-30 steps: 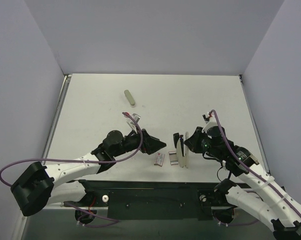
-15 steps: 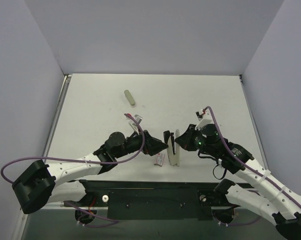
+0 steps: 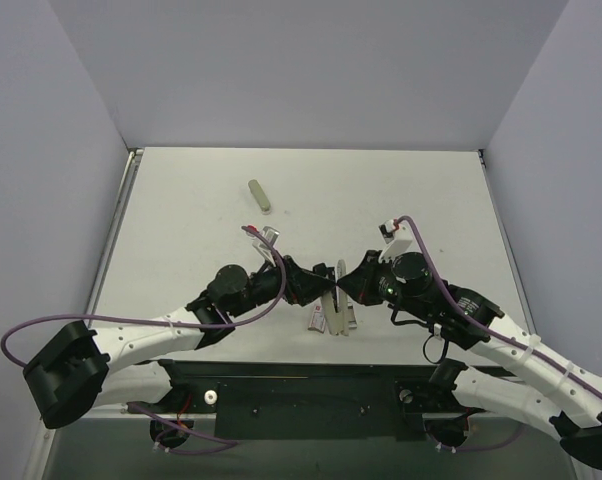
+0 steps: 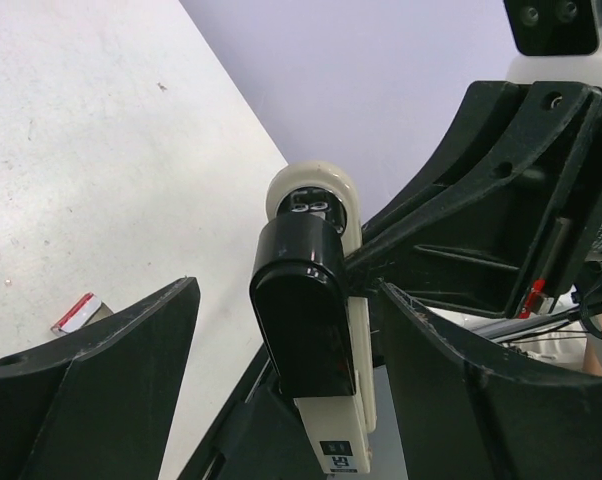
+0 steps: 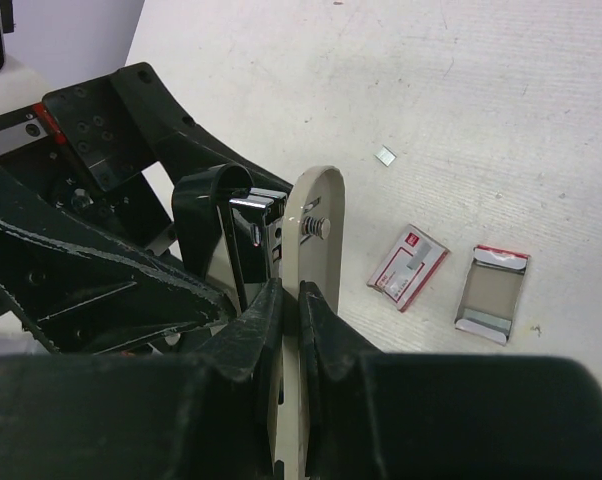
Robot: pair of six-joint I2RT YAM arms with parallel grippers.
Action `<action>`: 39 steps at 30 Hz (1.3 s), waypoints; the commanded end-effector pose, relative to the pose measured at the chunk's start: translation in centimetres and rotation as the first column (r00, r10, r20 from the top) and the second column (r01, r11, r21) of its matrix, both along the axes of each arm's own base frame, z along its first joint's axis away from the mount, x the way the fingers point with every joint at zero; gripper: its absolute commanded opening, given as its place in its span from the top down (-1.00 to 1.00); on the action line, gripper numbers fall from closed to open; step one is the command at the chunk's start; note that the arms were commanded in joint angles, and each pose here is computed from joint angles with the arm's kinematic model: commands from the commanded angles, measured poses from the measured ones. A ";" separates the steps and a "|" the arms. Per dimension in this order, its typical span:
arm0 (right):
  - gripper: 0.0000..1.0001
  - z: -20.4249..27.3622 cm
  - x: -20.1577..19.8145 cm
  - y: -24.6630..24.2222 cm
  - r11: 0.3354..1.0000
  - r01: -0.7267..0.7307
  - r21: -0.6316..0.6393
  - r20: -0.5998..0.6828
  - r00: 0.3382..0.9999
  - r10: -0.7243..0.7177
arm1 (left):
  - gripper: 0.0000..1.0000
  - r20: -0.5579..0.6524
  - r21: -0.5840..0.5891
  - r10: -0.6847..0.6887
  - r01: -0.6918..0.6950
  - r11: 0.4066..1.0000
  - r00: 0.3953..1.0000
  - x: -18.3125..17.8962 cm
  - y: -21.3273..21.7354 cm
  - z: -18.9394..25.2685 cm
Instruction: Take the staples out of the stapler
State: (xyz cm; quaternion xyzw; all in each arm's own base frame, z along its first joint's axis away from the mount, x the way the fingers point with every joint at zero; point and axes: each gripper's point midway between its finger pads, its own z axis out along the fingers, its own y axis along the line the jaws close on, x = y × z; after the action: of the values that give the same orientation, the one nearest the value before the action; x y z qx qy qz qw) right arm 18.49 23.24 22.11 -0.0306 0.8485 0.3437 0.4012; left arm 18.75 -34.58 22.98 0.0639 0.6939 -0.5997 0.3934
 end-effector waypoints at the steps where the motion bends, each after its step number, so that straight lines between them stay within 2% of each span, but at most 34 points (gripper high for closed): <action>1: 1.00 5.1 1.2 1.1 0.992 0.030 0.121 0.106 0.993 -0.043 | -0.61 0.054 -0.102 0.039 -0.033 0.994 0.998 0.2 0.4 3.7; 9: 1.00 5.1 0.7 1.2 0.994 0.037 0.105 0.122 0.991 -0.050 | -0.54 0.057 -0.122 0.077 -0.070 0.990 0.995 0.4 1.3 4.1; 15: 1.00 5.2 0.6 1.7 0.994 0.045 0.101 0.137 0.989 -0.059 | -0.34 0.055 -0.133 0.061 -0.053 0.990 0.997 0.2 1.0 4.3; 19: 1.00 5.3 0.4 1.6 0.993 0.063 0.097 0.157 0.984 -0.078 | -0.10 0.055 -0.145 0.062 -0.053 0.988 0.997 0.1 1.1 4.4; 21: 1.00 5.2 0.3 1.7 0.993 0.069 0.092 0.164 0.983 -0.084 | 0.06 0.059 -0.146 0.063 -0.053 0.988 0.996 0.1 1.2 4.5; 24: 1.00 5.3 0.2 1.6 0.992 0.084 0.097 0.179 0.979 -0.100 | 0.41 0.066 -0.149 0.065 -0.055 0.987 0.996 0.0 1.3 4.7; 25: 1.00 5.3 0.1 1.6 0.992 0.082 0.096 0.181 0.979 -0.099 | 0.97 0.069 -0.150 0.064 -0.053 0.987 0.996 0.0 1.4 4.7; 33: 1.00 4.9 -0.6 1.0 0.997 0.062 0.054 0.197 0.978 -0.071 | 1.00 0.102 -0.133 0.038 -0.025 0.991 0.994 -0.5 1.4 5.2; 34: 0.83 4.9 -0.8 0.7 0.997 0.056 0.047 0.198 0.978 -0.064 | 1.00 0.108 -0.131 0.021 -0.007 0.991 0.994 -0.8 1.3 5.3; 36: 0.63 4.8 -1.2 0.1 0.999 0.042 0.030 0.209 0.977 -0.047 | 1.00 0.122 -0.121 0.001 0.013 0.993 0.992 -1.1 1.2 5.5; 39: 0.42 5.1 -1.7 -1.4 0.999 0.037 0.004 0.239 0.970 -0.037 | 1.00 0.146 -0.117 -0.035 0.052 0.992 0.989 -1.7 0.9 5.7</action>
State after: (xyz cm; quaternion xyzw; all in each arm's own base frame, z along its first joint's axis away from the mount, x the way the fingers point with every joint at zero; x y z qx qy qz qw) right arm 16.89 23.52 24.11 -0.0539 0.8203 0.3234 0.4687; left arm 18.23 -33.33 25.18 0.0603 0.6680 -0.6120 0.4190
